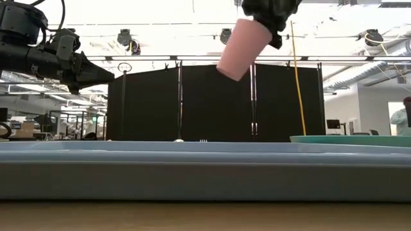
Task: Set up tray
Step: Put the pink cup on the blue tray, then put the green plate on the blue tray
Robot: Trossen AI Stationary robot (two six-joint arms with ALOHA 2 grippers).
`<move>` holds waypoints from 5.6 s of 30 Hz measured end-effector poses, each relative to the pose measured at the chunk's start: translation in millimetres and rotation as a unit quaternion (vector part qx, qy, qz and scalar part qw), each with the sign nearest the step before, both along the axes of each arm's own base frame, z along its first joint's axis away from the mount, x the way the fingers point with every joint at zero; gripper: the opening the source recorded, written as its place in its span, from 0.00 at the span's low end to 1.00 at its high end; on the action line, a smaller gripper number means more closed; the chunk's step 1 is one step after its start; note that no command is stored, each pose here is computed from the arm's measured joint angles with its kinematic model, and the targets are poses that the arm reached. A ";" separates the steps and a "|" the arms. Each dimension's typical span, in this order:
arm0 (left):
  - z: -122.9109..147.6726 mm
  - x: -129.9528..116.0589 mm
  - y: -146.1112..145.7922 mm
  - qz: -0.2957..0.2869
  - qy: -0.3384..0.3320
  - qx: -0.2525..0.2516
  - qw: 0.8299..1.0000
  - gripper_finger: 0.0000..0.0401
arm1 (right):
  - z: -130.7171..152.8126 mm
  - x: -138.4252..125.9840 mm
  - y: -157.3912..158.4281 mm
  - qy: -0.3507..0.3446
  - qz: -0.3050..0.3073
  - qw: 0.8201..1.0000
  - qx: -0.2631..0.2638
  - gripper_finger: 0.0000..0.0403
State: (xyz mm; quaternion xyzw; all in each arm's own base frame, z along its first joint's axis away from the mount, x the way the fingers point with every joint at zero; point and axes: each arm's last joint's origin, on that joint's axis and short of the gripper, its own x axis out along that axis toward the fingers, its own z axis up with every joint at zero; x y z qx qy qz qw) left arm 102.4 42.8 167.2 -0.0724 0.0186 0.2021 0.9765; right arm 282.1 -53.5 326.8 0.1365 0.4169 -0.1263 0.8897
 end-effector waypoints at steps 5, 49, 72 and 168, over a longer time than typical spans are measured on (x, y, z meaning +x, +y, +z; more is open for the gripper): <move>0.1 0.0 0.0 0.000 -0.001 0.000 1.000 0.22 | -39.2 16.0 29.1 0.124 0.015 0.991 0.051 0.00; -0.6 0.0 -0.2 -0.002 0.002 -0.003 1.000 0.22 | -50.8 16.3 -2.4 0.154 -0.060 0.985 0.042 0.45; -2.6 -0.1 -0.2 -0.003 0.012 -0.007 1.000 0.22 | -128.9 -82.5 -36.7 0.088 -0.239 0.957 0.141 0.40; -2.8 -0.1 -0.3 -0.005 0.019 0.006 1.000 0.22 | -169.6 -176.4 -36.4 0.239 -0.517 0.822 0.005 0.01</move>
